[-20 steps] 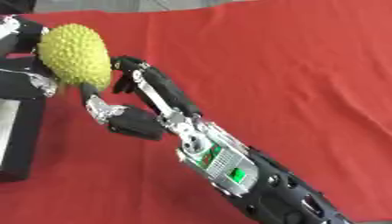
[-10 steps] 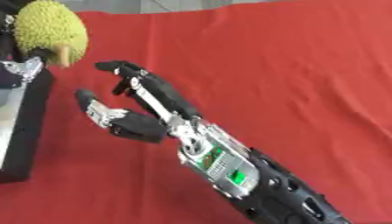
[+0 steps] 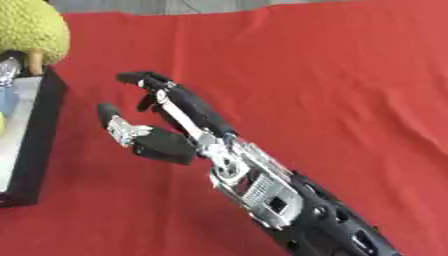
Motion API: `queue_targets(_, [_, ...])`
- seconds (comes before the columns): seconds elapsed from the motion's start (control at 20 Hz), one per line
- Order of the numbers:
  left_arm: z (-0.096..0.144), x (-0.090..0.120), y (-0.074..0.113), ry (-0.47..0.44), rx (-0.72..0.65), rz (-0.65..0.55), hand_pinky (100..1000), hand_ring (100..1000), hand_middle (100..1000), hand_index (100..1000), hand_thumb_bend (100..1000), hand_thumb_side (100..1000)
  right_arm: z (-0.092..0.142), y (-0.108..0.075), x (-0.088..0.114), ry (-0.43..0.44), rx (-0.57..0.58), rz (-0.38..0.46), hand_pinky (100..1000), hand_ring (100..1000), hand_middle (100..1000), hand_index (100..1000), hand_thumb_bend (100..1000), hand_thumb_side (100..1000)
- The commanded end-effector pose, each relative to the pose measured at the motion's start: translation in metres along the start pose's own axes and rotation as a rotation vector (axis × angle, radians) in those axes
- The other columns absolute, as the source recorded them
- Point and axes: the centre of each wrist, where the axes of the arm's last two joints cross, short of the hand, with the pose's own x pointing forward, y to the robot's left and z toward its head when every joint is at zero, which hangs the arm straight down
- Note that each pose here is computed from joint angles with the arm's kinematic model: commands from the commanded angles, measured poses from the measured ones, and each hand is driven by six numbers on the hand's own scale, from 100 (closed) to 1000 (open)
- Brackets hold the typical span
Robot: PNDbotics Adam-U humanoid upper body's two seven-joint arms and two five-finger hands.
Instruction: Pick up the objects with one hand, pass them to the other hand, and then place them into the box on the other side of the table.
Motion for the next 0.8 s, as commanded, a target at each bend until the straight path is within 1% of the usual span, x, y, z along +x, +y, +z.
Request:
queue_targets(0.05, [0.003, -0.006, 0.025, 0.015, 0.100, -0.027, 655, 358, 163, 164, 100, 100, -0.001, -0.009, 0.003, -0.013, -0.026, 0.012, 711, 708, 907, 926, 204, 932])
queue_targets(0.25, [0.010, -0.027, 0.034, 0.084, 0.165, -0.032, 655, 361, 165, 166, 100, 100, -0.001, -0.012, 0.003, -0.011, -0.045, 0.015, 712, 706, 906, 924, 192, 922])
queue_targets(0.55, [0.019, -0.059, 0.040, 0.204, 0.222, -0.031, 666, 380, 178, 176, 100, 100, 0.000, -0.021, 0.003, -0.009, -0.095, 0.024, 714, 704, 904, 923, 170, 897])
queue_targets(0.7, [0.022, -0.071, 0.039, 0.249, 0.198, -0.048, 674, 403, 201, 202, 100, 100, 0.000, -0.026, 0.003, -0.010, -0.123, 0.022, 713, 702, 902, 921, 164, 884])
queue_targets(0.75, [0.022, -0.074, 0.038, 0.263, 0.187, -0.055, 677, 410, 216, 221, 100, 100, 0.001, -0.027, 0.004, -0.011, -0.130, 0.022, 713, 702, 901, 920, 162, 880])
queue_targets(0.8, [0.022, -0.077, 0.038, 0.274, 0.175, -0.064, 688, 424, 250, 259, 100, 100, 0.001, -0.028, 0.004, -0.011, -0.137, 0.022, 713, 701, 901, 920, 161, 880])
